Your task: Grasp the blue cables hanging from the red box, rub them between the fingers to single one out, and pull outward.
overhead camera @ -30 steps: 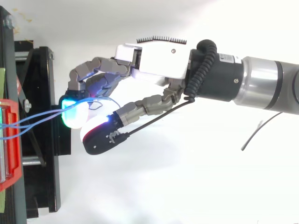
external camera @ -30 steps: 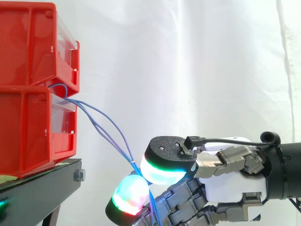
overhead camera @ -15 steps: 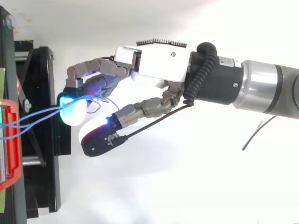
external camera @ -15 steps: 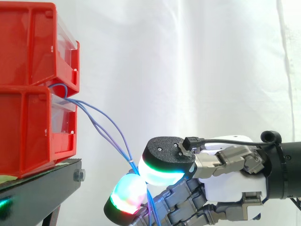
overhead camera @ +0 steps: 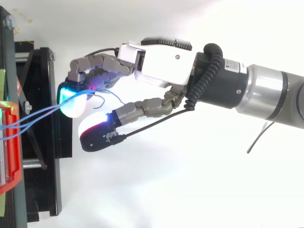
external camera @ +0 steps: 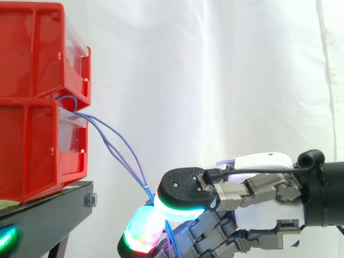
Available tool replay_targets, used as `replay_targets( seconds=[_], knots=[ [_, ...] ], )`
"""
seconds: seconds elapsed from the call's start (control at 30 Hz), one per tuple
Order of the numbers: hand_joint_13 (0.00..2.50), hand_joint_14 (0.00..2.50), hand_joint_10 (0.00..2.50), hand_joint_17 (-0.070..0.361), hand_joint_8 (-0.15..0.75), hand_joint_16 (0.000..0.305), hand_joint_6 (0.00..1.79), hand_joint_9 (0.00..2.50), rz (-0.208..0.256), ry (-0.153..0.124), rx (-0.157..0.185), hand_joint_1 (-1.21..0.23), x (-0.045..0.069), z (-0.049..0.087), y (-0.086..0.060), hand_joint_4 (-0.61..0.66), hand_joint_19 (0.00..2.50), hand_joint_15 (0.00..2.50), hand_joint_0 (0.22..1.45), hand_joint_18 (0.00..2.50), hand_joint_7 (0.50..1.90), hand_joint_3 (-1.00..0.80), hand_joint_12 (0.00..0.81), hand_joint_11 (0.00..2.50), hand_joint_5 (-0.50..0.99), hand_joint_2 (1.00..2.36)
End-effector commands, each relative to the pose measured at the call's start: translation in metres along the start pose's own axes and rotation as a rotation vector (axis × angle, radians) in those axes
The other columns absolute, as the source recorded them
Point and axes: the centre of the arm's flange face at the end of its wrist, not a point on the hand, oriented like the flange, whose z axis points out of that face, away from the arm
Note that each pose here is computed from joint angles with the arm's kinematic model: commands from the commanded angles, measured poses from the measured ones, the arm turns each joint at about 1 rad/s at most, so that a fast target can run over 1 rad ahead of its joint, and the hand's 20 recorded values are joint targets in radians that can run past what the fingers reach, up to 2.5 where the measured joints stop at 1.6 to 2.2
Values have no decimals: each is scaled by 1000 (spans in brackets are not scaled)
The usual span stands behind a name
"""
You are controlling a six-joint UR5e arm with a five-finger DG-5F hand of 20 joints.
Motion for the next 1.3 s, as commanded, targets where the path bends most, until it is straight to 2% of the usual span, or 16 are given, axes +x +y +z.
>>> replay_targets(
  seconds=[0.0, 0.13, 0.23, 0.43, 0.57, 0.7, 0.87, 0.93, 0.97, 1.0, 1.03, 1.07, 1.13, 1.27],
  knots=[
    [598, 12, 9, 119, 316, 53, 502, 724, -18, -17, 5, -652, 4, -1, 1, 315, 548, 378, 486, 599, 1085, -500, 397, 330, -115, 1000],
    [599, 12, 9, 120, 316, 53, 503, 724, -30, -34, 11, -649, 6, -2, 2, 322, 549, 372, 486, 600, 1067, -500, 398, 330, -116, 1000],
    [600, 12, 9, 119, 316, 53, 503, 726, -30, -35, 12, -650, 7, -2, 2, 324, 558, 373, 488, 599, 1065, -500, 398, 331, -117, 1000],
    [641, 14, 11, 111, 311, 49, 503, 774, -27, -53, 17, -674, 6, -2, 2, 239, 574, 401, 528, 613, 1310, -470, 382, 380, -92, 1002],
    [653, 15, 11, 109, 312, 49, 558, 779, -15, -60, 19, -695, 6, -2, 3, 218, 579, 404, 542, 620, 1230, -465, 379, 394, -110, 1002],
    [659, 13, 13, 108, 307, 48, 601, 773, 30, -67, 16, -715, 4, -1, 8, 217, 577, 406, 551, 629, 1135, -467, 376, 410, -128, 1002],
    [666, 15, 11, 110, 308, 49, 568, 780, 34, -76, 12, -705, 1, 3, 15, 241, 582, 410, 536, 636, 1161, -477, 381, 423, -125, 1002],
    [669, 13, 11, 110, 310, 49, 549, 786, 29, -86, 16, -685, -1, 3, 15, 256, 591, 412, 530, 638, 1169, -486, 382, 429, -120, 1001],
    [671, 13, 13, 112, 309, 50, 503, 790, 24, -97, 18, -664, -2, 3, 14, 272, 588, 412, 522, 640, 1243, -489, 385, 423, -107, 1000],
    [672, 13, 11, 112, 314, 50, 500, 797, 12, -115, 26, -649, -4, 3, 14, 283, 586, 411, 519, 642, 1228, -488, 385, 410, -106, 1000],
    [673, 13, 11, 112, 314, 50, 501, 797, 12, -115, 26, -636, -4, 3, 14, 294, 596, 416, 516, 643, 1213, -488, 385, 404, -107, 1001],
    [676, 13, 11, 112, 316, 50, 501, 812, -2, -134, 33, -625, -6, 2, 13, 300, 595, 415, 517, 644, 1194, -491, 386, 412, -107, 1000],
    [681, 15, 11, 112, 314, 50, 502, 826, -16, -152, 38, -613, -7, 2, 13, 296, 595, 415, 516, 643, 1184, -478, 385, 404, -104, 1002],
    [690, 15, 11, 110, 314, 49, 501, 832, -15, -157, 42, -619, -8, 2, 12, 270, 600, 423, 531, 646, 1226, -456, 381, 415, -97, 1003]
  ],
)
